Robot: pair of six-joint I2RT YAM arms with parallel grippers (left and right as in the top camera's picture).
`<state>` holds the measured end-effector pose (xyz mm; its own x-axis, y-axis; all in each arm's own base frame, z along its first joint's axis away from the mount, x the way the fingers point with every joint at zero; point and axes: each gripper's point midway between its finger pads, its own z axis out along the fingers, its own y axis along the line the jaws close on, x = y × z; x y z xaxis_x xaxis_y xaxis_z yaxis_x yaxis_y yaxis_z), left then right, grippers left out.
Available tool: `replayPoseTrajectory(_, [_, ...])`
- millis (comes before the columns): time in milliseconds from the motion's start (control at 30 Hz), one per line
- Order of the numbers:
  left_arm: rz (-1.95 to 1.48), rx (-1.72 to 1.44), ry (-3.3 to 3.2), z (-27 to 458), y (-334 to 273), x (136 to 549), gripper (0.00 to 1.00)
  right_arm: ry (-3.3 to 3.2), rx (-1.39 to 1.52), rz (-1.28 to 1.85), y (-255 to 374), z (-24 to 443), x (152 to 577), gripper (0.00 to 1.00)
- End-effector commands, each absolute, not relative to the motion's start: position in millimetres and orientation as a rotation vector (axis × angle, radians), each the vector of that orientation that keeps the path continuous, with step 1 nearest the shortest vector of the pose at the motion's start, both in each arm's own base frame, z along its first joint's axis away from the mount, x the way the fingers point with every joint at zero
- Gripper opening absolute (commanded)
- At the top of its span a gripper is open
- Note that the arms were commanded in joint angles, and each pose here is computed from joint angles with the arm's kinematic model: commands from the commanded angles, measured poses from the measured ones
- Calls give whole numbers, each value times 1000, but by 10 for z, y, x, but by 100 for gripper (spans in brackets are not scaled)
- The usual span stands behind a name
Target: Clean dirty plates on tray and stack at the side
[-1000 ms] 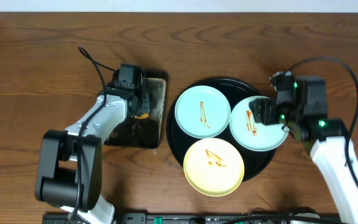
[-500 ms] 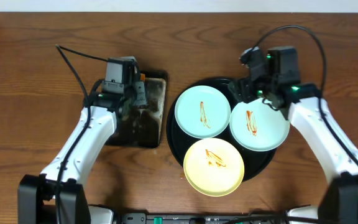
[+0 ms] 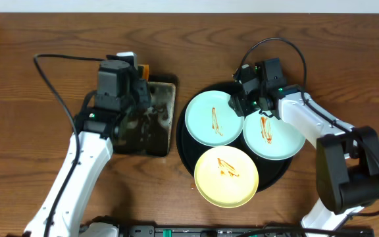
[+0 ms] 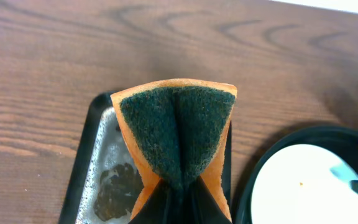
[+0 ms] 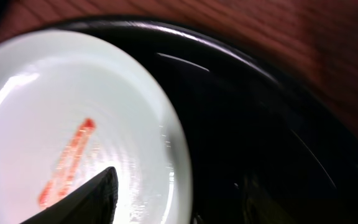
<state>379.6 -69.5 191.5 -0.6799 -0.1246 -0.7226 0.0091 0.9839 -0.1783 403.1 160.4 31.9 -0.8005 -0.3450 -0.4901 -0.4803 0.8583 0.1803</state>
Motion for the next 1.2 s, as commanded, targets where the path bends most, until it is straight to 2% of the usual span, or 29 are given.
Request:
replayPoseTrajectory(0, [-211,-79,2258,2099,-677,3765,7,2594,-637,365,1627,223,4055,57])
replayPoseTrajectory(267, [-219,-79,2216,2247,-670,3729,7,2635,-640,366,1620,44,4018,41])
replayPoseTrajectory(367, [-219,-79,2217,2240,-670,3730,7,2638,-635,368,1622,27,4019,31])
replayPoseTrajectory(500, [-217,-79,2226,2208,-672,3740,8,2632,-633,375,1637,35,4029,23])
replayPoseTrajectory(600, [-210,-80,2269,2057,-681,3777,7,2634,-635,388,1693,36,4003,11])
replayPoseTrajectory(933, [-169,-85,2459,1390,-695,3842,7,2666,-564,415,1837,32,3938,1])
replayPoseTrajectory(1167, [-163,-112,2594,941,-711,3799,7,2685,-507,426,1835,30,3933,1])
